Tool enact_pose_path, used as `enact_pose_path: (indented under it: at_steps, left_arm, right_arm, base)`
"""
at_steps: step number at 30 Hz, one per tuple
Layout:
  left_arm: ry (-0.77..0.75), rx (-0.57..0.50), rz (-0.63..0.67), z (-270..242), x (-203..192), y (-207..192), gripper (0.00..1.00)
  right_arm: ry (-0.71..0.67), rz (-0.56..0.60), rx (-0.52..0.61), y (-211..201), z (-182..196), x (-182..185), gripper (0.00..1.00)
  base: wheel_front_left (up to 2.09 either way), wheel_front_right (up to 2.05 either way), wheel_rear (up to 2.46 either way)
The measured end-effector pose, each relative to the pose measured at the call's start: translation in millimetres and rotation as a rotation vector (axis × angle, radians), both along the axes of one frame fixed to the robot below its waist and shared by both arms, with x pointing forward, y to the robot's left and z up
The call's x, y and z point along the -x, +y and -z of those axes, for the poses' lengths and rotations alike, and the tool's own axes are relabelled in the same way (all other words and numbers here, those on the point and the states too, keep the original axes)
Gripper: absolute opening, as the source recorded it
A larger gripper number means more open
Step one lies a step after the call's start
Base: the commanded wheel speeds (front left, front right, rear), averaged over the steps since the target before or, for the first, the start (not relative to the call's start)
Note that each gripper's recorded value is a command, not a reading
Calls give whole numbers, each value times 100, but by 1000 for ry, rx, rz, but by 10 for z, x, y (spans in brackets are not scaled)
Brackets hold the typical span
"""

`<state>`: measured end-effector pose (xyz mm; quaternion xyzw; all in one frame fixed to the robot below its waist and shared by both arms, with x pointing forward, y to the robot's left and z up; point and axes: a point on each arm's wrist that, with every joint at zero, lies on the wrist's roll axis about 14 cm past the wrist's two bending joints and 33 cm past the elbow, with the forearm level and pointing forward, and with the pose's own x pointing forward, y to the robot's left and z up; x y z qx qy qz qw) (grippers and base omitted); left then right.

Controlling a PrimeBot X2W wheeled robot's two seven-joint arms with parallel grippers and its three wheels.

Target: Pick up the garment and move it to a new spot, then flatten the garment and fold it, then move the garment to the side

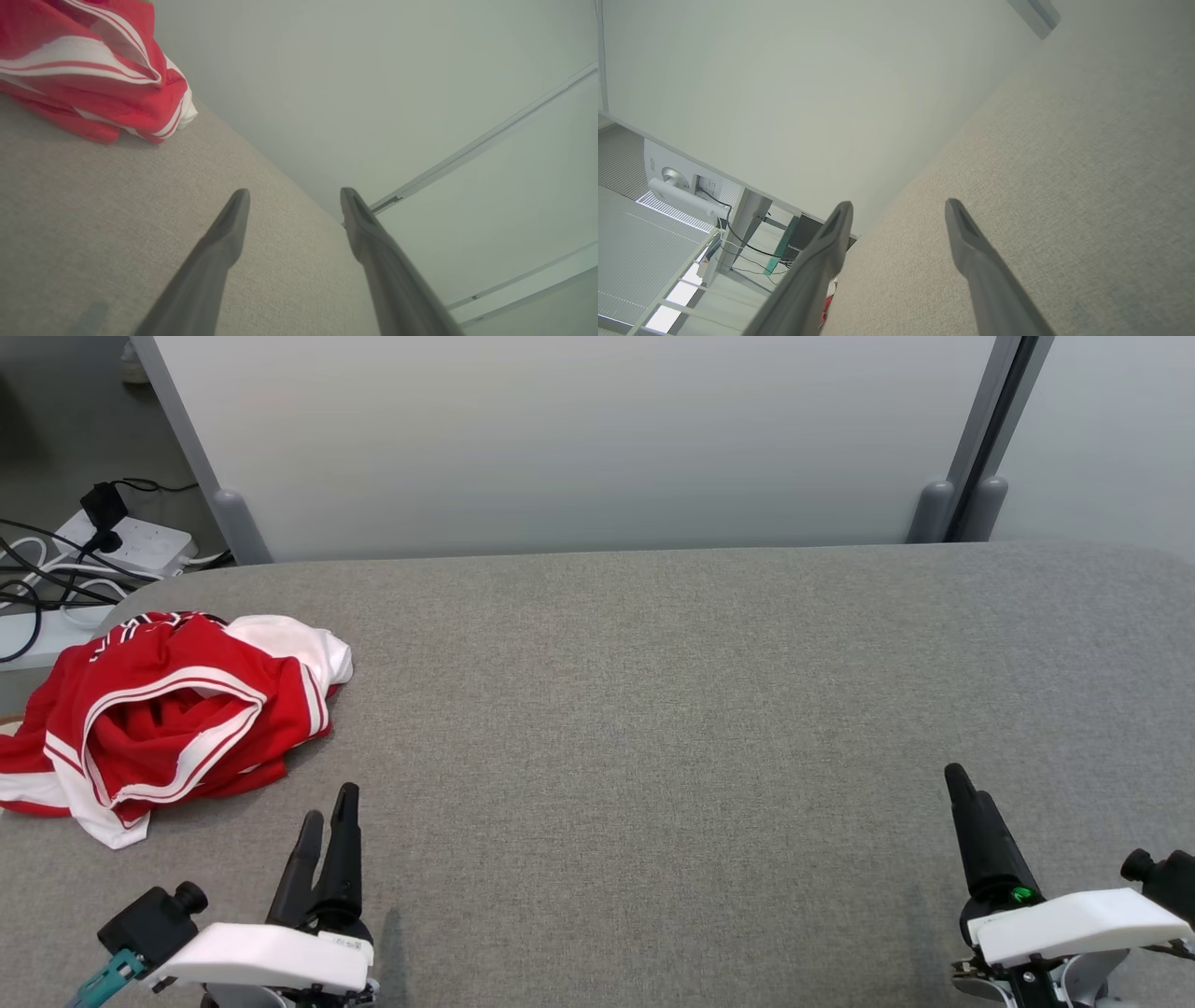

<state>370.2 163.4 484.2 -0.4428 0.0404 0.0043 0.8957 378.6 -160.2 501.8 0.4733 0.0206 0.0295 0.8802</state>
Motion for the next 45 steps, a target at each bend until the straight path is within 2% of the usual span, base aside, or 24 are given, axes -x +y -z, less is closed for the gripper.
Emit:
enact_pose_path:
  at_steps: [27, 45]
  left_arm:
    - [-102, -321, 24, -236, -79, -117, 100]
    - [-212, -539, 16, -484, -115, -175, 100]
  right_arm:
    - [-133, -53, 272, 210, -258, -35, 100]
    - [-244, -66, 508, 289, -437, -18, 100]
  base:
    - [0, 0, 0]
    - [0, 0, 0]
